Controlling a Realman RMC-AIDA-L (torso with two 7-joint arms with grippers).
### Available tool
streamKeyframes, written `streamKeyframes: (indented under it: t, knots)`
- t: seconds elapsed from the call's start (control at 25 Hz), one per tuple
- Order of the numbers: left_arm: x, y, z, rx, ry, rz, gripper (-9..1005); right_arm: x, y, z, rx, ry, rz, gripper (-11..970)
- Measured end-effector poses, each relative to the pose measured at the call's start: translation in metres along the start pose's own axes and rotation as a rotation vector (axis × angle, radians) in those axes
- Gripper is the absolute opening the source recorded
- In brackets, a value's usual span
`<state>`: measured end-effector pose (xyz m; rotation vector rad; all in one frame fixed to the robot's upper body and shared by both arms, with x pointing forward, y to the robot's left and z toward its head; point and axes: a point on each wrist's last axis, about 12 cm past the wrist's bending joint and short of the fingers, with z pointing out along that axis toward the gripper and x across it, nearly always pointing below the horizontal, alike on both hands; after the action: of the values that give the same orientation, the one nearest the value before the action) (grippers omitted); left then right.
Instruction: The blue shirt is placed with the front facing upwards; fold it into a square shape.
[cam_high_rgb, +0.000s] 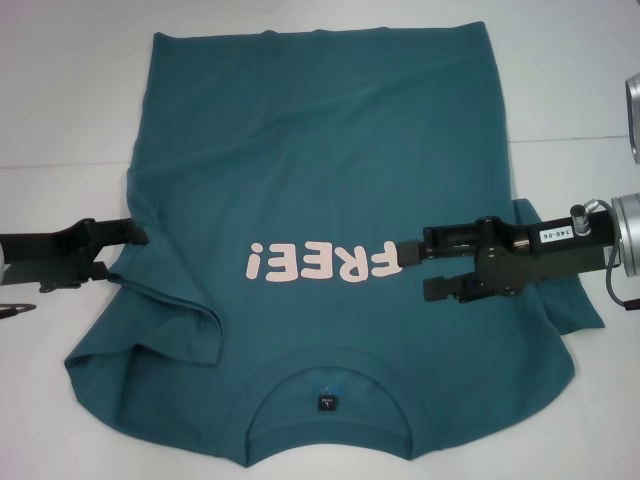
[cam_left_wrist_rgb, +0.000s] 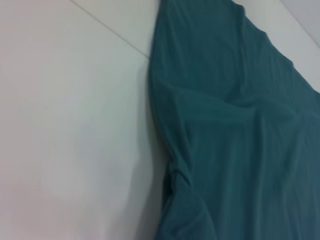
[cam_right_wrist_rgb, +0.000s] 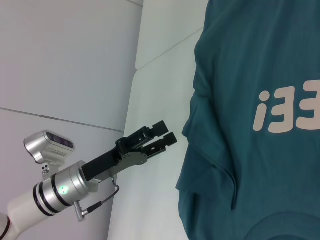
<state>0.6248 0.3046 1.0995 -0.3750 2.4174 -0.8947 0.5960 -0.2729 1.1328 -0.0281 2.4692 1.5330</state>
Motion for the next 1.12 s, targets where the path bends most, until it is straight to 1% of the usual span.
streamKeyframes:
  t: [0.28,0.56,0.88,1.12]
  knots:
    - [0.000,0.008,0.004,-0.036,-0.037,-0.020,836,0.000,0.000,0.000,0.000,-0.001,0.000,903]
    - [0.003,0.012,0.012,-0.065,-0.059,-0.024,836,0.000,0.000,0.000,0.001,0.000,0.000,903]
    - [0.006,0.006,0.022,-0.080,-0.056,0.000,836,0.000,-0.001,-0.001,0.002,-0.002,0.002,902]
    - [0.007,0.004,0.026,-0.086,-0.052,0.011,835,0.002,-0.002,-0.002,0.002,-0.005,0.007,902]
